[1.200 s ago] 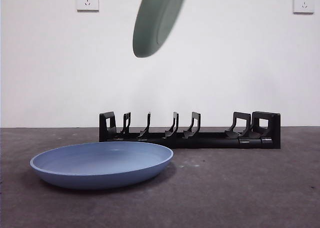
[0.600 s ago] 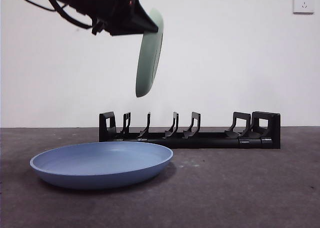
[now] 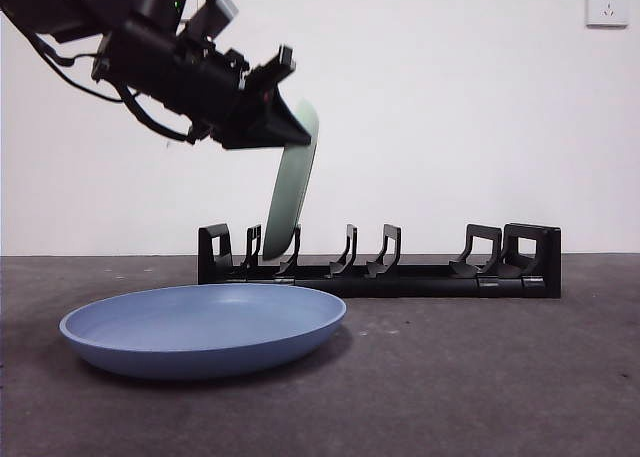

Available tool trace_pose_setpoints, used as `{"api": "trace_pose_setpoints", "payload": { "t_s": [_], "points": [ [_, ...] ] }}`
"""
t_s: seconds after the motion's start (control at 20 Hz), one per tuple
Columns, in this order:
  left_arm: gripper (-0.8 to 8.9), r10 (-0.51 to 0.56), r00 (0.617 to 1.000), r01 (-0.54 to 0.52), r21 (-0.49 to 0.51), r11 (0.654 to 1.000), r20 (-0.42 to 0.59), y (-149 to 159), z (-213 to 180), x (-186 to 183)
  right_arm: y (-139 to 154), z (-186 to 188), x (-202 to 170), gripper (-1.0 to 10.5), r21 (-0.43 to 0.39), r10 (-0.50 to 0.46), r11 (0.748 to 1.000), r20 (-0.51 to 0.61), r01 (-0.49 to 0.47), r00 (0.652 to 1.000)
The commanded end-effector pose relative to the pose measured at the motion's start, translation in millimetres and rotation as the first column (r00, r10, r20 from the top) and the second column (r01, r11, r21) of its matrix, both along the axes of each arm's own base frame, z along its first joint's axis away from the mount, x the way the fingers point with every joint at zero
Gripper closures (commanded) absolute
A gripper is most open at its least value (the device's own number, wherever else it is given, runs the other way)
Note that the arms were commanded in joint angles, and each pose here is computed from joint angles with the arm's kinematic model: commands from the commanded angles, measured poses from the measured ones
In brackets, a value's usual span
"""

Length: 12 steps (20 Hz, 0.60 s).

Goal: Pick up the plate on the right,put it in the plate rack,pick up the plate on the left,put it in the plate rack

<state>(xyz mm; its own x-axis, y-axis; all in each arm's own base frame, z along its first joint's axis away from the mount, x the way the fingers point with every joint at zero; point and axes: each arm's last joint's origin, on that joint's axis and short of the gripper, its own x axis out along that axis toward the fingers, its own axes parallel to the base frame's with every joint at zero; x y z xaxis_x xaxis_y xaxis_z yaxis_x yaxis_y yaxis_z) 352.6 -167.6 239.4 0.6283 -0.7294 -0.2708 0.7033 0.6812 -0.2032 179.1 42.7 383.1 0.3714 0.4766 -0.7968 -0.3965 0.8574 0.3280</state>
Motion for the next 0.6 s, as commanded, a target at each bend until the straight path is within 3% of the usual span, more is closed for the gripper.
{"api": "trace_pose_setpoints", "payload": {
  "t_s": [0.05, 0.3, 0.6],
  "points": [
    [8.22, 0.025, 1.000, -0.025, 0.010, 1.000, -0.008, -1, -9, 6, 0, -6, 1, 5.4, -0.007, 0.013, 1.000, -0.007, -0.013, 1.000],
    [8.22, 0.108, 0.994, -0.107, 0.058, 0.993, -0.016, 1, -13, 7, 1, -7, 2, 5.4, -0.009, 0.019, 1.000, 0.006, -0.019, 1.000],
    [8.12, 0.110, 0.991, -0.102, 0.094, 0.990, -0.077, 2, -20, 4, 1, -6, 3, 5.4, -0.007, 0.019, 1.000, 0.017, -0.019, 1.000]
  ]
}}
